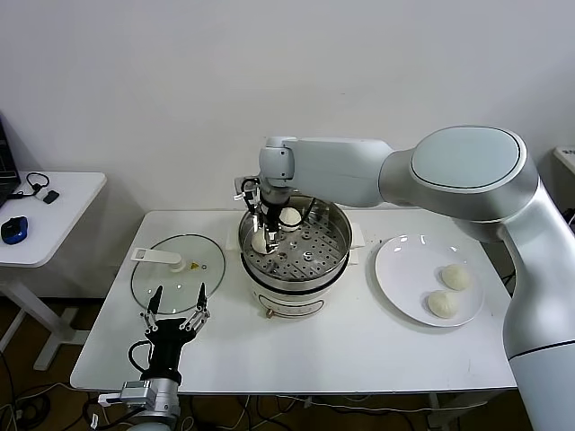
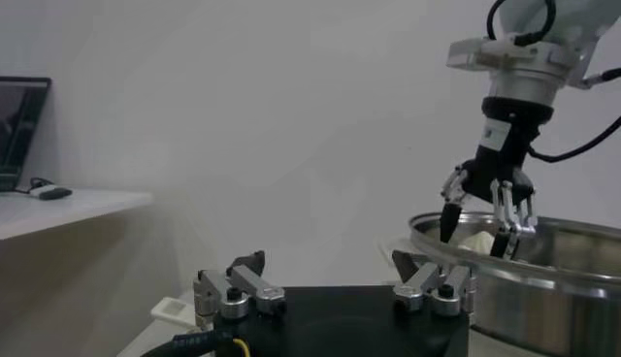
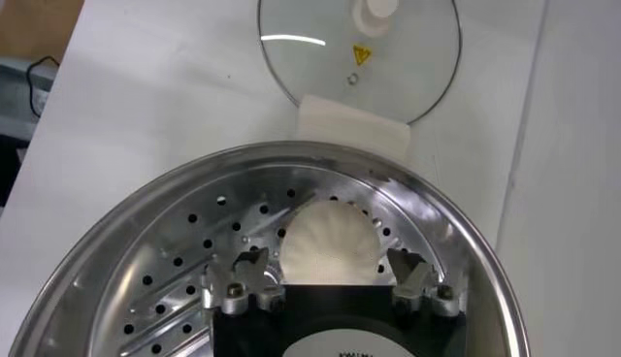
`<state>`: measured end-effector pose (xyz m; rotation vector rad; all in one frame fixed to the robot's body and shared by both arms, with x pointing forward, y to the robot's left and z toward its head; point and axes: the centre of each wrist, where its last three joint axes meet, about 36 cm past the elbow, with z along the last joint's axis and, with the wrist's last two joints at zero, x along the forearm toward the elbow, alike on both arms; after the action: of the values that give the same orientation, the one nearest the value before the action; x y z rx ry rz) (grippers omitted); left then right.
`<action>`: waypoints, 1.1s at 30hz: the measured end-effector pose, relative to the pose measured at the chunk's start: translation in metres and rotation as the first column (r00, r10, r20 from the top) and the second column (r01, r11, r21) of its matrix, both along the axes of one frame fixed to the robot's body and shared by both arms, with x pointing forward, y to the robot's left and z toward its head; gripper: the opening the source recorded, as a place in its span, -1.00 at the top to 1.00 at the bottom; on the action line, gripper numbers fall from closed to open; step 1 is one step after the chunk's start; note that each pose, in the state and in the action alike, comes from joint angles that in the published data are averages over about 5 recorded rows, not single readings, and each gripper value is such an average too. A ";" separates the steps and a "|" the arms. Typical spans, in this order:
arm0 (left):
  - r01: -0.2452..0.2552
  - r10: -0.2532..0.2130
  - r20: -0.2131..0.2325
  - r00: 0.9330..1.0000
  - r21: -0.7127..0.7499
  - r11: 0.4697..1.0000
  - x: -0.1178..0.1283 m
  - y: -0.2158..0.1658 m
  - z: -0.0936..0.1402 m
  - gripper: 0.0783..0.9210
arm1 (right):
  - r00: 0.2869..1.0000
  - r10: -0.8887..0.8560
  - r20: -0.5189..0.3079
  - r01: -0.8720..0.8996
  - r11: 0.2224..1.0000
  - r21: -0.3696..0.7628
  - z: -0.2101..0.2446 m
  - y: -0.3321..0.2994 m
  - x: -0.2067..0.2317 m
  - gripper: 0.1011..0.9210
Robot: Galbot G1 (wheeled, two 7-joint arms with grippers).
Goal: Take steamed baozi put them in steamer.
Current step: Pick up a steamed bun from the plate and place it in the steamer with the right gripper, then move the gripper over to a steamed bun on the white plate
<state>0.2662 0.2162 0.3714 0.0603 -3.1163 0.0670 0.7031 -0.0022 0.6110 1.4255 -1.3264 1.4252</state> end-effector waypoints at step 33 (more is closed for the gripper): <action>0.011 -0.010 -0.013 1.000 0.047 0.999 -0.010 -0.004 -0.001 -0.77 | 0.991 -0.110 -0.082 0.101 0.988 -0.114 0.054 -0.298 -0.046 -0.76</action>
<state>0.2564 0.2123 0.3706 0.0454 -3.1053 -0.0065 0.6569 -0.3003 0.6654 1.3114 -1.2304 1.3301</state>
